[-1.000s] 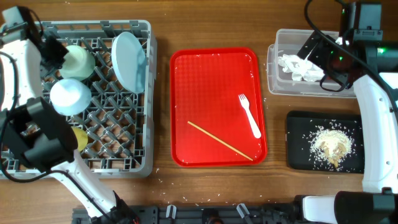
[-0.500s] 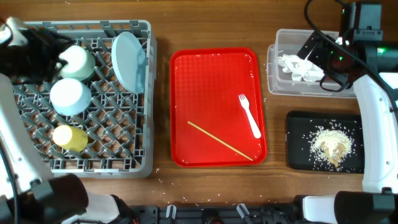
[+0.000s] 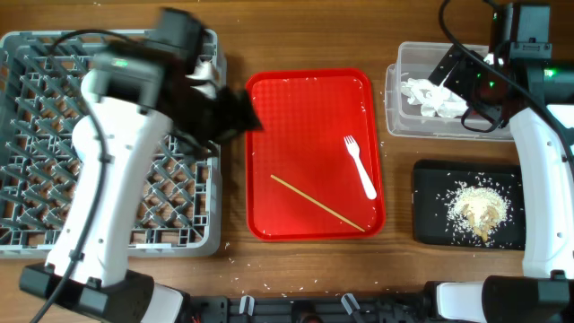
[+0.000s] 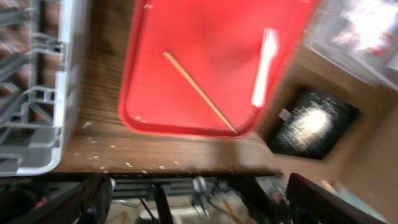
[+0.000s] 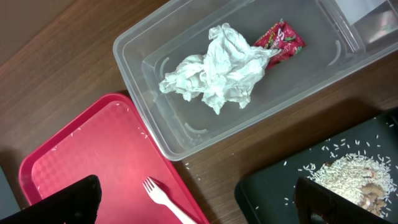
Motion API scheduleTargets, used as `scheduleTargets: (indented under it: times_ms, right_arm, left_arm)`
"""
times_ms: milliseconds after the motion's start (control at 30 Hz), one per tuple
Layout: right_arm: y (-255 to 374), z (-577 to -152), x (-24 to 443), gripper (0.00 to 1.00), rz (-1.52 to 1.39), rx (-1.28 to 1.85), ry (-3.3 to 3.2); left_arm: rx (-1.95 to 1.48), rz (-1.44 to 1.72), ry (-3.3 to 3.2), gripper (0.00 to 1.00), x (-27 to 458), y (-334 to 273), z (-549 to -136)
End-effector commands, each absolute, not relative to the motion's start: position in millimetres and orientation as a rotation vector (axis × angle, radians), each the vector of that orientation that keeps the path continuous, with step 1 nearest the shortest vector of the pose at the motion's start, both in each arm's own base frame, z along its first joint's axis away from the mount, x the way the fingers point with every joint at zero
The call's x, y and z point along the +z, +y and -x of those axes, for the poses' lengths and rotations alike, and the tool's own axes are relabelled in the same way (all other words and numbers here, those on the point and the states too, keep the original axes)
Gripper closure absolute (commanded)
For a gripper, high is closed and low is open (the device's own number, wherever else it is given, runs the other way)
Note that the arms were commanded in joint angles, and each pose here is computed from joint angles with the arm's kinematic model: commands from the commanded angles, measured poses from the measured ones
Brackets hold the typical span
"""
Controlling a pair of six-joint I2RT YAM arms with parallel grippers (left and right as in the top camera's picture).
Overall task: Sort waste into correct bins and load items into the dishwasher rack
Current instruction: 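Reach the left gripper to the wooden chopstick on the red tray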
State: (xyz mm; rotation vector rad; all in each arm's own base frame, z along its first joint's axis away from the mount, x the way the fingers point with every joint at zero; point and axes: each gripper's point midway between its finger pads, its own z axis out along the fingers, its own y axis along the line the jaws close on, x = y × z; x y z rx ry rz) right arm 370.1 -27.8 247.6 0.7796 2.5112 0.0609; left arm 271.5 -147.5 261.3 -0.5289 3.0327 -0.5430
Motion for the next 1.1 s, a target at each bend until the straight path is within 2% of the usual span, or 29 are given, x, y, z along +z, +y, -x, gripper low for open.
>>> scheduleTargets:
  times_ms: [0, 167, 333, 467, 600, 867, 967, 1067]
  right_arm:
    - [-29.6, -371.5, 247.4, 0.0, -0.792, 0.051, 2.505]
    - [-29.6, -371.5, 247.4, 0.0, -0.792, 0.051, 2.505]
    - [-29.6, -371.5, 247.4, 0.0, -0.792, 0.051, 2.505]
    - [-29.6, -371.5, 247.4, 0.0, -0.792, 0.051, 2.505]
    - [-29.6, -371.5, 247.4, 0.0, -0.792, 0.051, 2.505]
    - [-29.6, -371.5, 247.4, 0.0, -0.792, 0.051, 2.505]
    - [-29.6, -371.6, 247.4, 0.0, -0.792, 0.051, 2.505]
    - [-29.6, -371.5, 247.4, 0.0, -0.792, 0.051, 2.505]
  left_arm:
    - [-0.147, 0.872, 2.855, 0.05, 244.2, -146.7, -267.9]
    - [-0.145, 0.881, 2.893, 0.02, 192.8, -202.9, -243.9]
    - [-0.145, 1.12, 2.835, 0.03, 134.4, -222.6, -230.1]
    - [-0.234, 1.252, 2.762, 0.19, 101.7, -238.8, -229.6]
    - [-0.331, 1.213, 2.75, 0.23, 75.0, -259.7, -237.7]
    - [-0.183, 1.206, 2.803, 0.35, 16.5, -268.5, -237.9]
    - [-0.132, 1.21, 2.815, 0.37, 4.9, -265.8, -235.6]
    - [-0.101, 1.211, 2.822, 0.44, -2.5, -264.1, -233.8]
